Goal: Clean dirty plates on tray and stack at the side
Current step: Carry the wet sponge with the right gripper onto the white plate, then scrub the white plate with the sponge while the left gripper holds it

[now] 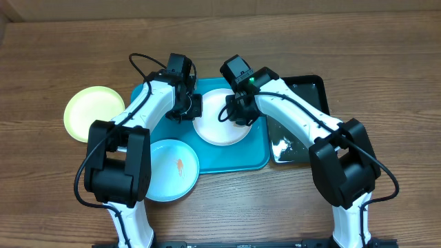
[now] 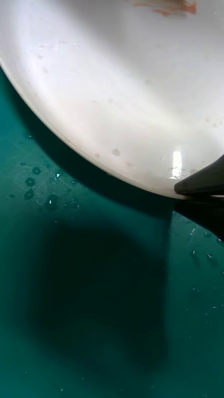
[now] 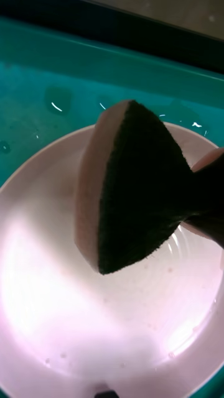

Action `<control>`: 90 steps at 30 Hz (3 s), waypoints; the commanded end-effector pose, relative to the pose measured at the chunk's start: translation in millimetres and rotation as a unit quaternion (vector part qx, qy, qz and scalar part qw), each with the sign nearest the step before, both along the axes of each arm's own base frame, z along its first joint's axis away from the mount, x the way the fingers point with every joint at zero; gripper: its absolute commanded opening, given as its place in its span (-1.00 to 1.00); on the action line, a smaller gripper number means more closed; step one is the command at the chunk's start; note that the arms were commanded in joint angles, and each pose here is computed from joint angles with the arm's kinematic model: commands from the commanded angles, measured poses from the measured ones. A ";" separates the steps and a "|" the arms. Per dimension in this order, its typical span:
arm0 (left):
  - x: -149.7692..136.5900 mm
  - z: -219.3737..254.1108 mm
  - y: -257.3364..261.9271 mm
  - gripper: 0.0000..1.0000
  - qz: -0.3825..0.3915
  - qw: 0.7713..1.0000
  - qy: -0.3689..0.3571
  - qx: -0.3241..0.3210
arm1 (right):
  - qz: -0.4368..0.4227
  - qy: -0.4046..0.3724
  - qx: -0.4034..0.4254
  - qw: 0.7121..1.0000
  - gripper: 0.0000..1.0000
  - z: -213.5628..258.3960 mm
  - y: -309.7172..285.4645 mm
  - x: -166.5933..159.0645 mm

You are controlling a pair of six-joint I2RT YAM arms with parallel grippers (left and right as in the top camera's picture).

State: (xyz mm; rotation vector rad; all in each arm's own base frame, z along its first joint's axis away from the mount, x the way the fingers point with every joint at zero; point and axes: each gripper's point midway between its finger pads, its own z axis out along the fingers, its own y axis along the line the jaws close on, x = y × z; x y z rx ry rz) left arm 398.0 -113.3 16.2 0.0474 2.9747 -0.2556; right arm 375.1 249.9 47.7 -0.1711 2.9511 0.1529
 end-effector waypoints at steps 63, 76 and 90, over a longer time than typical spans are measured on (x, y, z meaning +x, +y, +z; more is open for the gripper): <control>-1.1 -9.7 -0.9 -0.92 0.000 1.000 0.008 0.003 | 0.115 0.053 0.221 0.967 -0.93 -9.4 68.8 -14.8; -0.8 -9.7 -0.9 -0.92 0.000 1.000 0.007 0.003 | 0.143 -0.060 0.108 0.982 -0.93 8.4 25.3 36.3; -0.3 -9.6 -1.0 -0.92 0.000 1.000 0.006 0.003 | 0.144 -0.105 0.081 0.981 -0.93 -10.9 24.4 59.4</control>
